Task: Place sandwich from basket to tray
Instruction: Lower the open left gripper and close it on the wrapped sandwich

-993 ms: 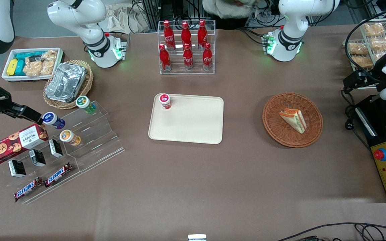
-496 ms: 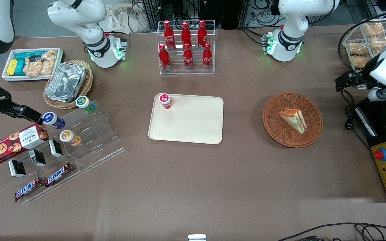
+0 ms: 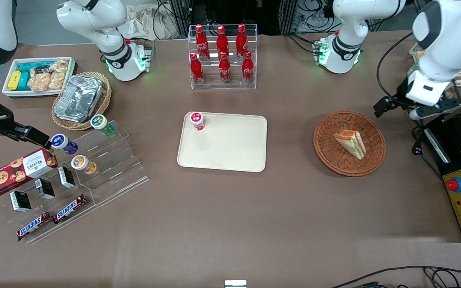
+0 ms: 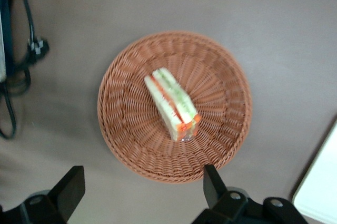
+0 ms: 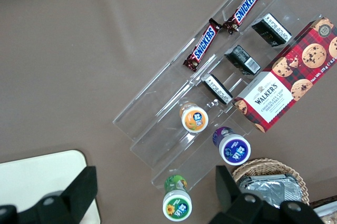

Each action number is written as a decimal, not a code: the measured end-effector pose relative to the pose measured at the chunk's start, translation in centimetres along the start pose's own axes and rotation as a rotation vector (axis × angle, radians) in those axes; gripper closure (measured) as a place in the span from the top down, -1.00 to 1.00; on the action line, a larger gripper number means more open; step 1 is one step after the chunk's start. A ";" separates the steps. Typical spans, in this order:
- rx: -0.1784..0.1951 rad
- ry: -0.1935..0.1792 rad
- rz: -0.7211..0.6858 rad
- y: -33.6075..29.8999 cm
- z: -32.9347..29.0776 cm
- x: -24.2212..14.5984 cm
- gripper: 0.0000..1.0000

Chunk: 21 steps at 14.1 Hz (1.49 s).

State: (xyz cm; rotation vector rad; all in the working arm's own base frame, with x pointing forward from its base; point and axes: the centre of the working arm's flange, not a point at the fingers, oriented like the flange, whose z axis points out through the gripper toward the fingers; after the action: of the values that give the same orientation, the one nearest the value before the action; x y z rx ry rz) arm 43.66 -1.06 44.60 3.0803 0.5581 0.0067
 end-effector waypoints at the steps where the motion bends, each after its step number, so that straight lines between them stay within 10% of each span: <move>1: -0.003 0.009 -0.030 -0.1 1.2 -0.2 1.00; 21: -0.077 0.094 -0.466 3.7 15.5 0.0 1.00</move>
State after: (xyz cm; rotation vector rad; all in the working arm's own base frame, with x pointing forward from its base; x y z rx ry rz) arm 45.04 -4.66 29.17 2.8097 1.2302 0.1643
